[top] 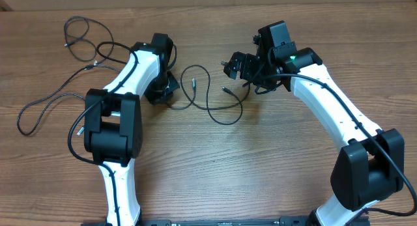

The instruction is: Untangle cables

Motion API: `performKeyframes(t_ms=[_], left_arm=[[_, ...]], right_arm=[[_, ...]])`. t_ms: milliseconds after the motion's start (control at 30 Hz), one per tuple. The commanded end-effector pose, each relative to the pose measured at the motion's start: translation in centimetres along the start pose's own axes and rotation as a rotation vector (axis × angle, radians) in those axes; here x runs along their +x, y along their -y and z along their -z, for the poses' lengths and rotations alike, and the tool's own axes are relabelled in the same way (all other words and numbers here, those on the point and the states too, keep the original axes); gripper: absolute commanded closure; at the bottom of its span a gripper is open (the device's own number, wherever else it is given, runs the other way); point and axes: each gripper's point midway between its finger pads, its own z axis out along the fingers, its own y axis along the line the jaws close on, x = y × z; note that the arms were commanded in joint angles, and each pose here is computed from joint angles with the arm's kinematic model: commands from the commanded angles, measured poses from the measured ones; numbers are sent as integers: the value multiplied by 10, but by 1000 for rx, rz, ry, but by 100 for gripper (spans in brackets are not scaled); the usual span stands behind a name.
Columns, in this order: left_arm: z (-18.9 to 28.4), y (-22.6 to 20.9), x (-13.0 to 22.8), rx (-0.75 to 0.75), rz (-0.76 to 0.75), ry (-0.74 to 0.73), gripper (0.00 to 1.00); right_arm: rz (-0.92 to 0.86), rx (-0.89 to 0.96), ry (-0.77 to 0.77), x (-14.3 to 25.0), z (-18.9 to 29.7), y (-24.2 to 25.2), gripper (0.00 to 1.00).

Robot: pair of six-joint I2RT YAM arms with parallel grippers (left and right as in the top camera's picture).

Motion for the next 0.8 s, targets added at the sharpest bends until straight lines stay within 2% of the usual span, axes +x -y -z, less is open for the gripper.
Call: performKeyframes(t_ms=[0, 133, 300, 633, 767], left_arm=[[36, -9, -32, -77, -78, 123, 96], [79, -13, -44, -118, -217, 173, 96], [109, -40, -48, -242, -235, 195, 96], [117, -78, -52, -407, -368, 160, 96], [114, -76, -50, -398, -571, 105, 96]], right_arm=[[12, 4, 13, -3, 1, 0, 0], [12, 3, 14, -3, 1, 0, 0], [11, 5, 11, -2, 1, 0, 0], [9, 7, 7, -1, 1, 0, 0], [9, 7, 7, -1, 1, 0, 0]])
